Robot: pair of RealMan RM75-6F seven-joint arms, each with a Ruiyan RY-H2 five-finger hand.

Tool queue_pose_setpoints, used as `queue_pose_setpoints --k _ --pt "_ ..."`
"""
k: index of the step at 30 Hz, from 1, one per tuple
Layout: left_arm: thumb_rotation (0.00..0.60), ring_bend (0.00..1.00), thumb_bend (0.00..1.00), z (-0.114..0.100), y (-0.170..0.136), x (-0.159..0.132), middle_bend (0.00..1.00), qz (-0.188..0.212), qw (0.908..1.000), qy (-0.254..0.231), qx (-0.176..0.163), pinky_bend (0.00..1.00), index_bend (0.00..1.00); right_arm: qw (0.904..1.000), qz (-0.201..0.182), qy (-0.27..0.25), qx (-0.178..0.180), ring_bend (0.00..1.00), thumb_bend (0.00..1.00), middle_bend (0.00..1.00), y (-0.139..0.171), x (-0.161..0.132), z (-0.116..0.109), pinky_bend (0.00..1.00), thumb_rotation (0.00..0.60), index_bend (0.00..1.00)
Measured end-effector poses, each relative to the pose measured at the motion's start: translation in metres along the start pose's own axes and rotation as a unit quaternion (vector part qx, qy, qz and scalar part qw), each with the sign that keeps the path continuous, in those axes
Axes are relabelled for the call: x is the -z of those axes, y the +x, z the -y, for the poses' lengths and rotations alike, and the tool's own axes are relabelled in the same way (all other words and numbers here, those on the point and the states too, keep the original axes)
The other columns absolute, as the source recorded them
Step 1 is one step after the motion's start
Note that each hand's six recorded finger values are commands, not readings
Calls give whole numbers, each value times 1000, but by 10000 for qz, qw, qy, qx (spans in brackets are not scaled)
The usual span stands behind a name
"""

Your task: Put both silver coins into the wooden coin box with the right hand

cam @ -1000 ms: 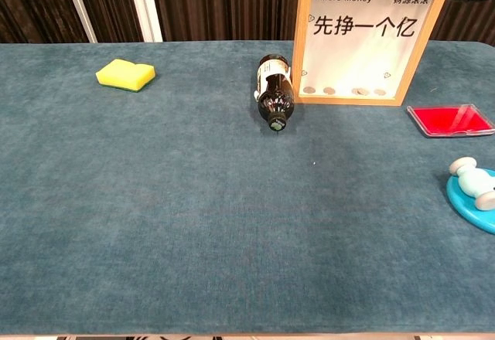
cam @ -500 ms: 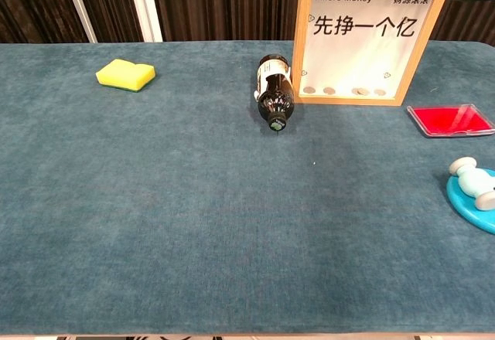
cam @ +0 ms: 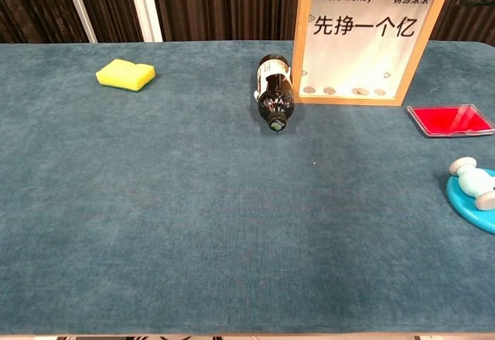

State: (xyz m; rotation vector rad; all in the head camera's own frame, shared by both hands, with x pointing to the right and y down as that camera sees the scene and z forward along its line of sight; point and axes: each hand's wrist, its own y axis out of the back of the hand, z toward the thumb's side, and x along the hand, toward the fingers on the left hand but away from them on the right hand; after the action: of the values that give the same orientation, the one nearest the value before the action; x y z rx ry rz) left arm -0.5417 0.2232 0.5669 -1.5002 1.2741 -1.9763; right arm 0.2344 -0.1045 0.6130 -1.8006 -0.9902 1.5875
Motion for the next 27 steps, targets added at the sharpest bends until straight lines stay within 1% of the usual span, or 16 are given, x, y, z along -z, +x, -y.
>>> queue_pose_setpoints --k 11,21,27 --pt "600 0 396 0 0 0 0 6 10000 5 6 0 0 10000 -19 24 -20 0 546 0 0 -1 1 0 600 625" --pt "600 0 396 0 0 0 0 0 10000 18 14 0 0 10000 -19 44 -20 0 546 0 0 0 0 0 600 494" --pt "600 0 396 1 0 0 0 -17 10000 38 32 0 0 10000 -28 57 -20 0 546 0 1 0 -1 0 600 468"
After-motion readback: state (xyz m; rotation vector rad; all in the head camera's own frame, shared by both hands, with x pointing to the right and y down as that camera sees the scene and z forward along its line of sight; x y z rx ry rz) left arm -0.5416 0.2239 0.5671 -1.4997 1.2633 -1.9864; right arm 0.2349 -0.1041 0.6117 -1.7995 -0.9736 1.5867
